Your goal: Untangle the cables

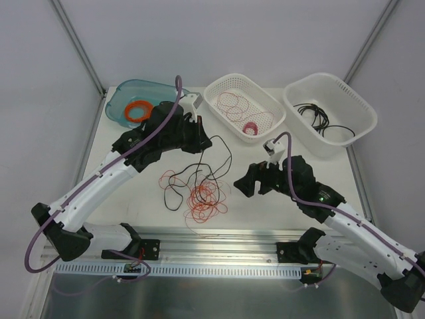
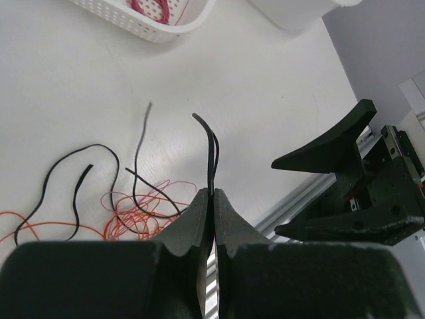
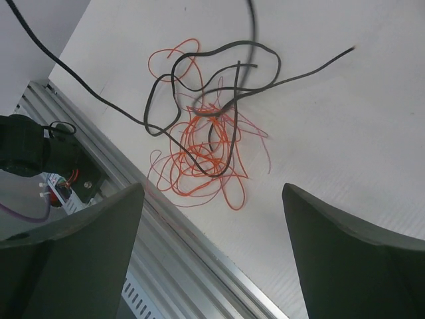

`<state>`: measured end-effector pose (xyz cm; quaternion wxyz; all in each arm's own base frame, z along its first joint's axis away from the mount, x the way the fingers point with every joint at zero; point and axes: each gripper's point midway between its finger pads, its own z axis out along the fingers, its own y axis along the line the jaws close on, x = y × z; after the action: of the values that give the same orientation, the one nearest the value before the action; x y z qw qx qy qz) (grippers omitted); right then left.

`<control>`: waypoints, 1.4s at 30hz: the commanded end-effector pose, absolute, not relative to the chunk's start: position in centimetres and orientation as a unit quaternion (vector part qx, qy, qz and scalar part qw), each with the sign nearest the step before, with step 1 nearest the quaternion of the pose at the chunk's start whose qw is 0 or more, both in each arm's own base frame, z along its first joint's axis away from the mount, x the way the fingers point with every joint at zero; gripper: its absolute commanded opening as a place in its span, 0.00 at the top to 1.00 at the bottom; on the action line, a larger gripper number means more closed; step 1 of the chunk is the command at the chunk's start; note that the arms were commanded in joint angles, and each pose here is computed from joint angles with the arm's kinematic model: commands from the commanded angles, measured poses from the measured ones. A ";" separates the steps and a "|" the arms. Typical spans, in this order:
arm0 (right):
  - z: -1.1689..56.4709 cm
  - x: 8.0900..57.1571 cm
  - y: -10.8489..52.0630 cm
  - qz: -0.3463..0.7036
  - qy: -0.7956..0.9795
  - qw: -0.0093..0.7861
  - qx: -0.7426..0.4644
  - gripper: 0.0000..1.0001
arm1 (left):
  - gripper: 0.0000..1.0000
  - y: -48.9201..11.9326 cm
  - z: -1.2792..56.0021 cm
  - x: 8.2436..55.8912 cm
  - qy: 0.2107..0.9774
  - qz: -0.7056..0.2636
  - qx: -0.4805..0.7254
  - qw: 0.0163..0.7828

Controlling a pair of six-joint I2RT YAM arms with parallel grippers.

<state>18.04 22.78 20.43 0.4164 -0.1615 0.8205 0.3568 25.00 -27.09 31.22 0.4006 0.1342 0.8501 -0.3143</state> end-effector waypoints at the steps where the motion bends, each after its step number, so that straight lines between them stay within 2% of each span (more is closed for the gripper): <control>1: 23.9 18.8 25.4 0.380 0.779 0.455 -0.203 0.11 | 1.00 -29.2 30.9 24.1 0.849 -0.354 0.127 0.372; 10: 24.0 22.1 27.5 0.361 0.772 0.492 -0.182 0.10 | 1.00 -29.3 31.7 23.2 0.839 -0.363 0.140 0.379; 20: 26.4 16.4 34.6 0.455 0.705 0.457 -0.294 0.15 | 1.00 -28.5 31.3 24.5 0.849 -0.341 0.085 0.394; 26: 25.0 16.3 38.1 0.455 0.701 0.448 -0.318 0.19 | 1.00 -28.2 32.3 24.4 0.846 -0.354 0.053 0.395; 32: 23.9 16.7 40.8 0.461 0.698 0.442 -0.323 0.38 | 1.00 -27.0 33.0 24.2 0.840 -0.359 0.009 0.406; 33: 23.7 16.7 41.0 0.461 0.699 0.441 -0.323 0.53 | 0.99 -26.7 33.1 24.2 0.839 -0.358 0.005 0.409; 34: 23.4 16.9 41.0 0.458 0.702 0.442 -0.320 0.60 | 0.99 -26.5 33.0 24.4 0.839 -0.352 -0.001 0.414; 35: 23.6 16.9 40.8 0.458 0.701 0.444 -0.318 0.73 | 0.96 -26.2 32.6 24.4 0.841 -0.345 -0.001 0.416; 37: 23.5 17.1 40.1 0.447 0.708 0.447 -0.315 0.88 | 0.90 -25.8 32.4 24.5 0.841 -0.337 -0.001 0.423; 38: 24.4 17.0 39.6 0.446 0.704 0.456 -0.313 0.99 | 0.87 -25.6 31.9 24.4 0.844 -0.330 0.003 0.422; 39: 24.2 17.0 39.0 0.432 0.709 0.456 -0.318 0.99 | 0.80 -25.4 31.8 24.3 0.844 -0.328 0.003 0.424; 41: 25.0 17.4 38.1 0.418 0.711 0.471 -0.314 0.99 | 0.74 -25.0 31.2 24.4 0.847 -0.318 0.001 0.427; 42: 25.3 17.3 37.2 0.405 0.716 0.472 -0.317 0.99 | 0.66 -24.7 31.4 24.4 0.844 -0.316 0.000 0.432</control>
<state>16.90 38.43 20.59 0.4239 -0.3220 0.7409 0.4095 24.06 -25.34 30.59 0.4062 0.0120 0.8564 -0.3186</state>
